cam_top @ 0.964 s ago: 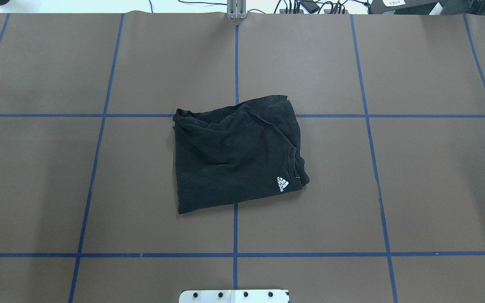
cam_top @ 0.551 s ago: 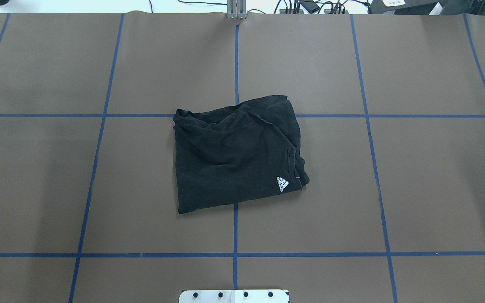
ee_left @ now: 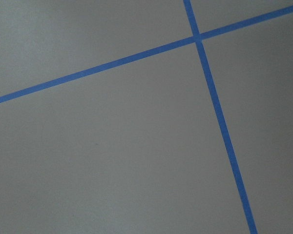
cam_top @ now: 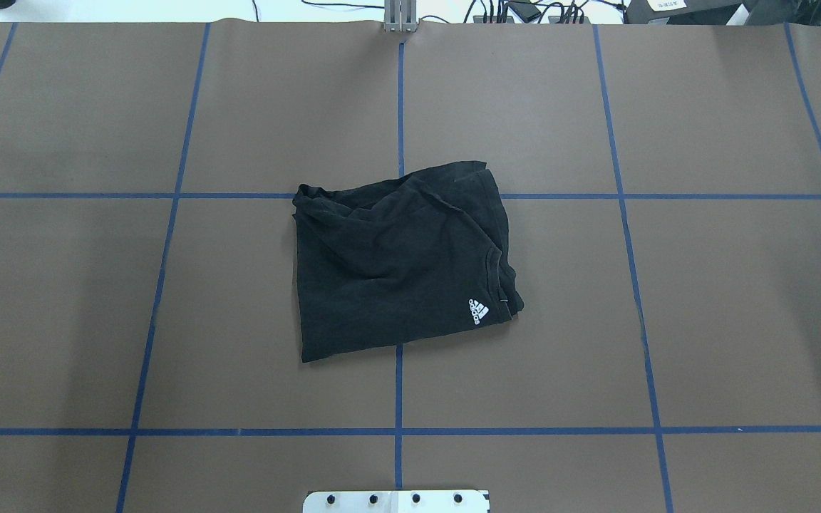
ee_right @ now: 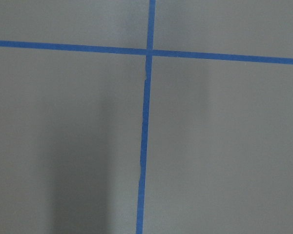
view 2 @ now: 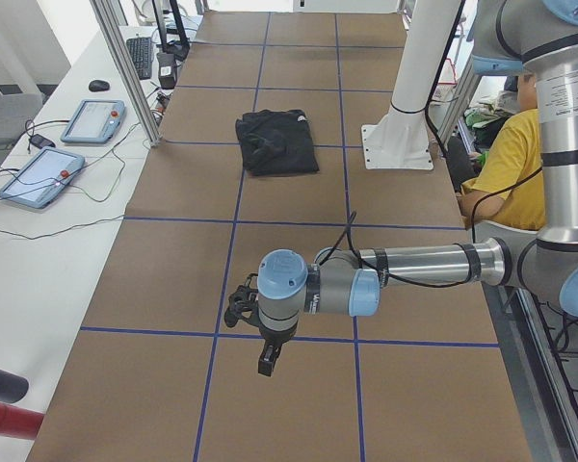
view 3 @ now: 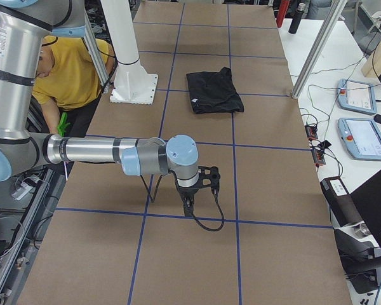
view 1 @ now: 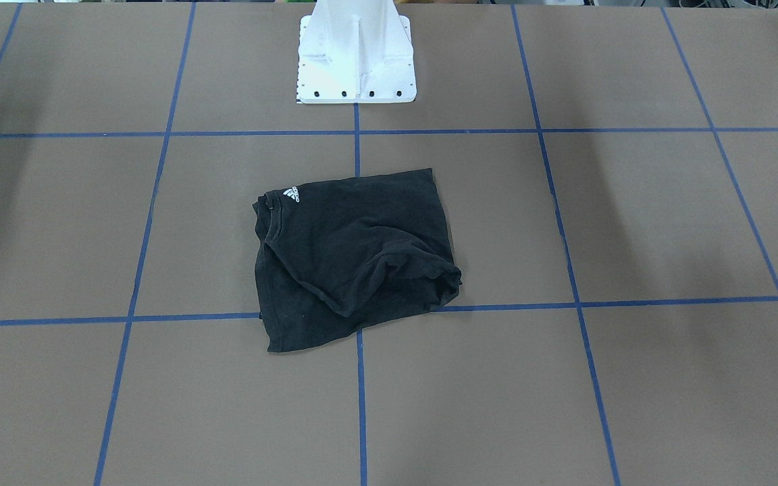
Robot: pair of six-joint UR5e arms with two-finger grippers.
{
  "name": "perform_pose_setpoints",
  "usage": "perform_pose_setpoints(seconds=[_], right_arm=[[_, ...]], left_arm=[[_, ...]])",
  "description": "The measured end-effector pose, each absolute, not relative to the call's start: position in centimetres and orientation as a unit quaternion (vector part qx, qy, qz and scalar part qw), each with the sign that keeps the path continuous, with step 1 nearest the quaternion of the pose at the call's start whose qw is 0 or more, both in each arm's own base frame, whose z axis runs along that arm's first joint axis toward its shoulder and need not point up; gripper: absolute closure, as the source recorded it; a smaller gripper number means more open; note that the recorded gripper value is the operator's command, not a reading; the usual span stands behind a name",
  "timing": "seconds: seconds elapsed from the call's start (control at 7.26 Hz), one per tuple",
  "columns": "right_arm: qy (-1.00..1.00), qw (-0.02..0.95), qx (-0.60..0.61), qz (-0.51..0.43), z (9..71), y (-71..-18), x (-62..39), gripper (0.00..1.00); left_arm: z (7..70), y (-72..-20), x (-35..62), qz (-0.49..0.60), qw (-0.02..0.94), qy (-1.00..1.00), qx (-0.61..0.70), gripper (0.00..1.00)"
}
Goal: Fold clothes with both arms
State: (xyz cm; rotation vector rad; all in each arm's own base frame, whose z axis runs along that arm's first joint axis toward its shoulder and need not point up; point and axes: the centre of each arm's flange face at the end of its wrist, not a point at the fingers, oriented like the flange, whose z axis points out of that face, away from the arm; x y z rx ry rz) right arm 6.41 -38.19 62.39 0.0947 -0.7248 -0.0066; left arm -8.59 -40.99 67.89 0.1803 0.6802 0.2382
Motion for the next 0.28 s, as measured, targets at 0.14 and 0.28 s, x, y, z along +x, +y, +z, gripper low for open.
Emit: perform_pose_setpoints(seconds=[0.14, 0.28], right_arm=[[-0.355, 0.934, 0.044, -0.003, 62.65, -38.05, 6.41, 0.00], [-0.356, 0.934, 0.043, -0.004, 62.81, -37.93, 6.41, 0.00]], left_arm=[[67.70, -41.03, -8.59, 0.117, 0.932, 0.332, 0.090, 0.00], [67.55, -41.07, -8.59, 0.118, 0.931, 0.332, 0.092, 0.00]])
